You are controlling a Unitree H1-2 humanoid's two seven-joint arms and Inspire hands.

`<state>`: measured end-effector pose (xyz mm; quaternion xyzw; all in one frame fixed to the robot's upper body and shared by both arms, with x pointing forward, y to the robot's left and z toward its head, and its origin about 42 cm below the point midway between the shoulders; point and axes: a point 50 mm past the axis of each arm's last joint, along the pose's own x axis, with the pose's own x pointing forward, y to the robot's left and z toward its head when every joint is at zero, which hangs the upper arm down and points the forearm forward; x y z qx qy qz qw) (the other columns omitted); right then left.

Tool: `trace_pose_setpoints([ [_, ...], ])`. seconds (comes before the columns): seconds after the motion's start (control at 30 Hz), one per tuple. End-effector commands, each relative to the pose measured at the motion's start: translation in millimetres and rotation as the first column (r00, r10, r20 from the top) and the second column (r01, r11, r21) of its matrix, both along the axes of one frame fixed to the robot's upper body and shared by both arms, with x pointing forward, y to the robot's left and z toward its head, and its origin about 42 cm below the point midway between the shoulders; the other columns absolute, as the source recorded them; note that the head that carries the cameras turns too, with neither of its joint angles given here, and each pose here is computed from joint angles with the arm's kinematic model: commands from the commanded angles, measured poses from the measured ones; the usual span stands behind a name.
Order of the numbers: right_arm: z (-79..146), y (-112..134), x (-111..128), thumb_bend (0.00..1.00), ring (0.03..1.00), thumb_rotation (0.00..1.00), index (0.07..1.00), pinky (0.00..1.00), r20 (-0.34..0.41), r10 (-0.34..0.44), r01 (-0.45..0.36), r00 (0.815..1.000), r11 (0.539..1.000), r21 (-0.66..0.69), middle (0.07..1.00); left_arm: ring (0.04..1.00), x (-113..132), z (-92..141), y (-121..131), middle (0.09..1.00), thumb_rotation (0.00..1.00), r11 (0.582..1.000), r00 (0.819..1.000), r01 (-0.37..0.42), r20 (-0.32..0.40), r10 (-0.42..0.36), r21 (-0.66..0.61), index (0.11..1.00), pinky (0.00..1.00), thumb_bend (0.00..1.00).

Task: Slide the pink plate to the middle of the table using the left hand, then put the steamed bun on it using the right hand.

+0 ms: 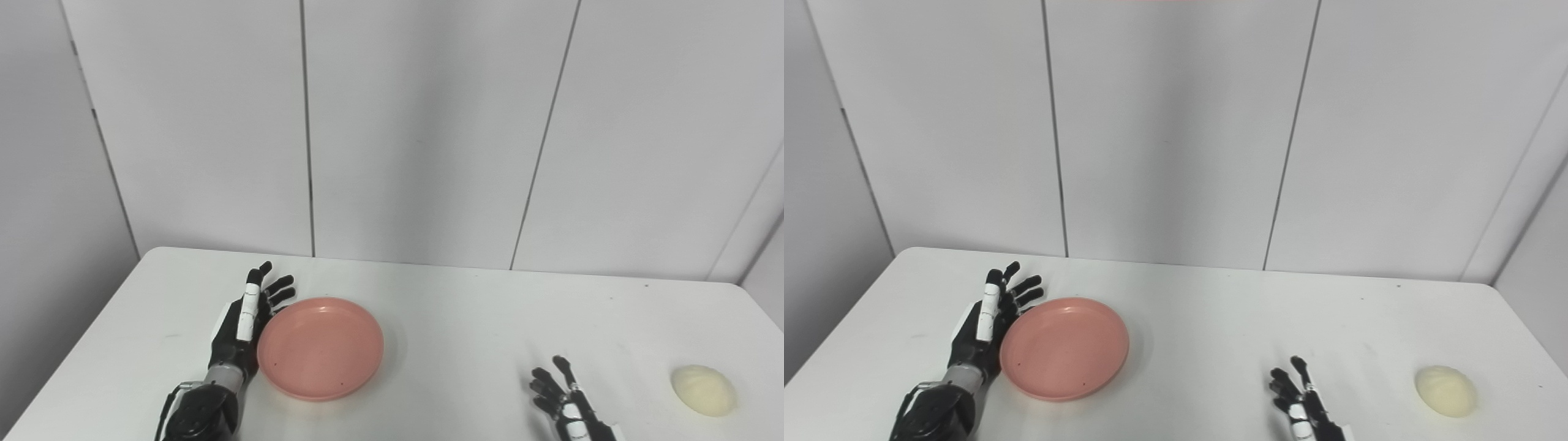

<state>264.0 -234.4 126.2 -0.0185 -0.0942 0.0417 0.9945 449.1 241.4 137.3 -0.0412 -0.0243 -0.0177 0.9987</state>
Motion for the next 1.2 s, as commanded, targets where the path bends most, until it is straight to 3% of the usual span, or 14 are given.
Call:
trace_pose_setpoints([
  [0.0, -10, 11, -8, 0.68, 0.868, 0.94, 0.967, 0.88, -0.031, -0.002, 0.003, 1.0, 1.0, 0.023, 0.878, 0.833, 8, 19, -7, 0.838, 0.99, 1.0, 0.998, 0.01, 0.056, -0.011, 0.015, 0.94, 0.75, 0.93],
  [0.8, 2, 45, -3, 0.6, 0.85, 0.94, 0.96, 0.86, -0.004, 0.002, -0.002, 1.0, 1.0, 0.028, 0.866, 0.855, 1, 19, -41, 0.851, 0.97, 1.0, 0.998, 0.021, 0.054, -0.021, 0.008, 0.947, 0.78, 0.92],
  [1.03, 4, 53, -1, 0.6, 0.85, 0.95, 0.971, 0.85, 0.0, 0.0, 0.0, 1.0, 1.0, 0.026, 0.866, 0.866, -2, 15, -48, 0.897, 0.92, 1.0, 0.997, 0.021, 0.068, -0.022, 0.008, 1.0, 0.83, 1.0],
  [1.13, 5, 55, -1, 0.6, 0.855, 0.95, 0.971, 0.85, 0.0, -0.002, 0.002, 1.0, 1.0, 0.024, 0.871, 0.867, -5, 11, -57, 0.918, 0.92, 0.999, 0.997, 0.034, 0.072, -0.036, 0.031, 1.0, 0.82, 1.0],
  [1.17, 4, 55, -1, 0.61, 0.857, 0.95, 0.97, 0.85, -0.001, -0.003, 0.003, 1.0, 1.0, 0.024, 0.873, 0.874, -6, 10, -60, 0.931, 0.92, 0.999, 0.996, 0.036, 0.075, -0.039, 0.034, 1.0, 0.83, 0.95],
])
